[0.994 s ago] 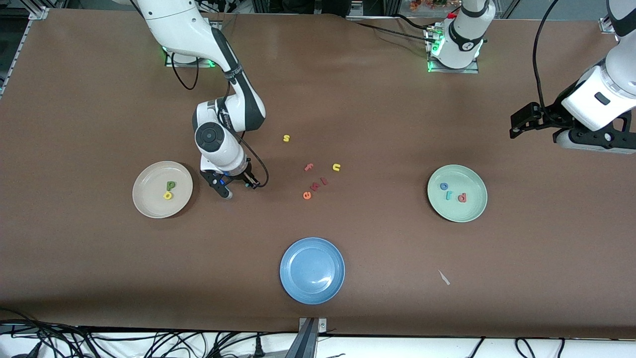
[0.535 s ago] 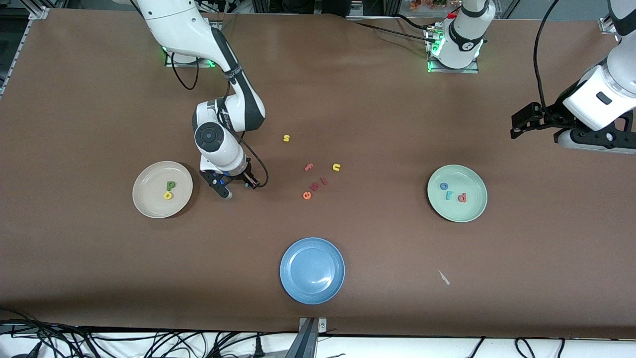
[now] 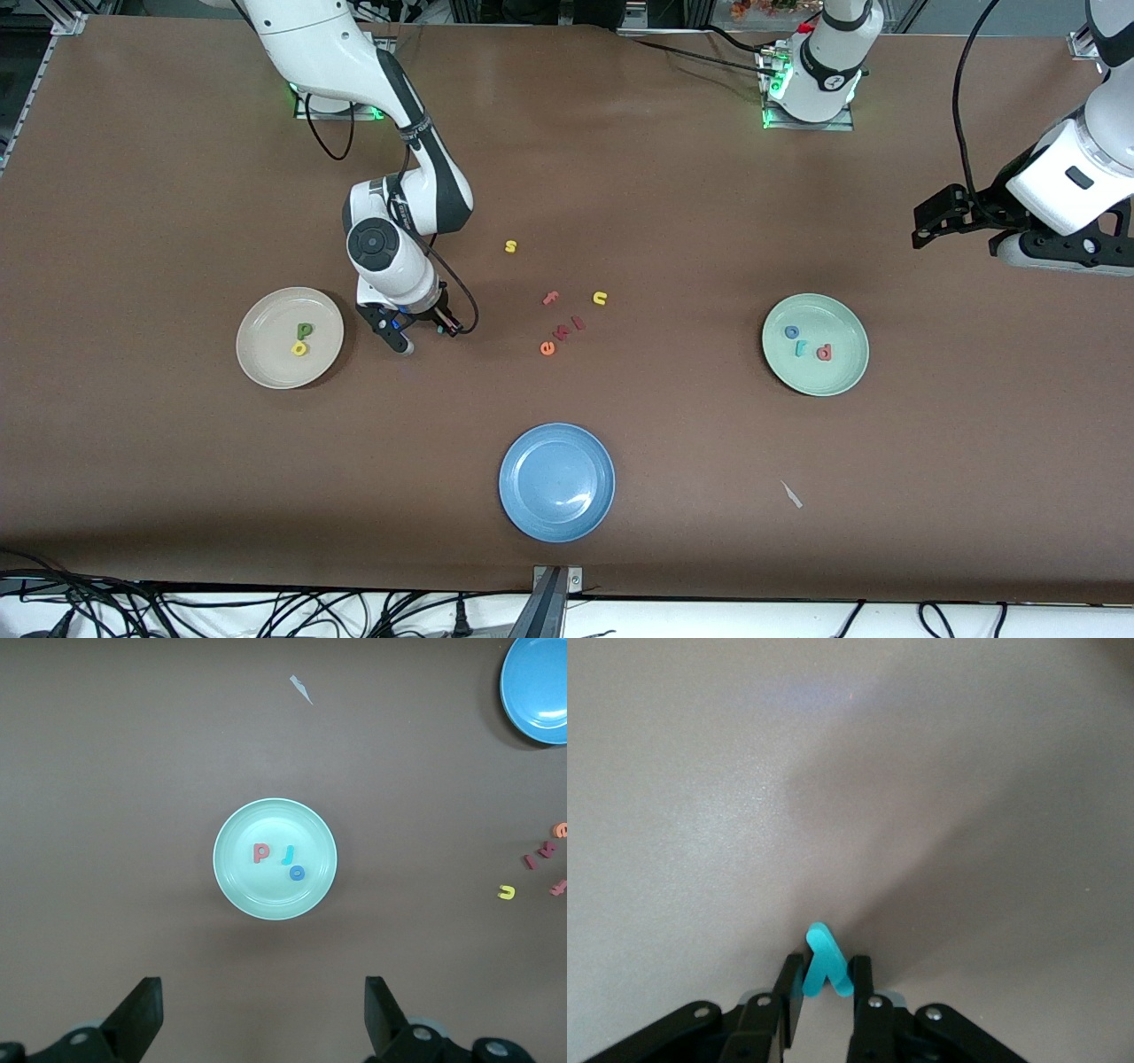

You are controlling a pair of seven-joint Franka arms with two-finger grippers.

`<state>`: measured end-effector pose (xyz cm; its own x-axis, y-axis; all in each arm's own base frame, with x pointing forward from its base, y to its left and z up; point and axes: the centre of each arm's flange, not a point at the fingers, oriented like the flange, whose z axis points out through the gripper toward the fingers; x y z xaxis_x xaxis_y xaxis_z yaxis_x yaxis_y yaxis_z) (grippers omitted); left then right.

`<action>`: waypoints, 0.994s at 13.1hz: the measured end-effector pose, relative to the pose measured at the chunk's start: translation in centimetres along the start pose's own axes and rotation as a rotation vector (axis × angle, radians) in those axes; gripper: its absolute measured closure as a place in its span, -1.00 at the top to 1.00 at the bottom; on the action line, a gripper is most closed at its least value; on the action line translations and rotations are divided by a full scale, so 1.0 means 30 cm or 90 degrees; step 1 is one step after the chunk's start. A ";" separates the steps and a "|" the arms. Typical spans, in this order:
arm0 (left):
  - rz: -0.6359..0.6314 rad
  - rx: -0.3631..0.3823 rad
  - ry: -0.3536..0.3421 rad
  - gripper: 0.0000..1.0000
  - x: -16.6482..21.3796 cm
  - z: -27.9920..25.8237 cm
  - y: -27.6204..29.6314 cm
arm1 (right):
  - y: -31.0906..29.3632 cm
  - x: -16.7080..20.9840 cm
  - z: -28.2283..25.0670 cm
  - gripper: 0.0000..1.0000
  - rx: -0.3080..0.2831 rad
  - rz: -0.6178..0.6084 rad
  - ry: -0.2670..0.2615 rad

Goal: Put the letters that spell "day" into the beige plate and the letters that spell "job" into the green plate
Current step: 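Carry the cyan y onto the beige plate with the right gripper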

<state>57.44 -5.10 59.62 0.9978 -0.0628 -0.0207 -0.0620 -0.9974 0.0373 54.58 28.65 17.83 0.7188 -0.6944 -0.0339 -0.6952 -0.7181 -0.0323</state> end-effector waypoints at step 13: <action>-0.001 0.000 0.001 1.00 0.002 -0.002 -0.003 | -0.078 0.000 -0.111 -0.46 -0.031 -0.085 -0.040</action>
<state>57.52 -5.01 59.67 0.9979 -0.0611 -0.0191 -0.0604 -0.9975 0.0375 56.22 30.19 21.23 0.8018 -0.5900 -0.0953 -0.5920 -0.8059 0.0082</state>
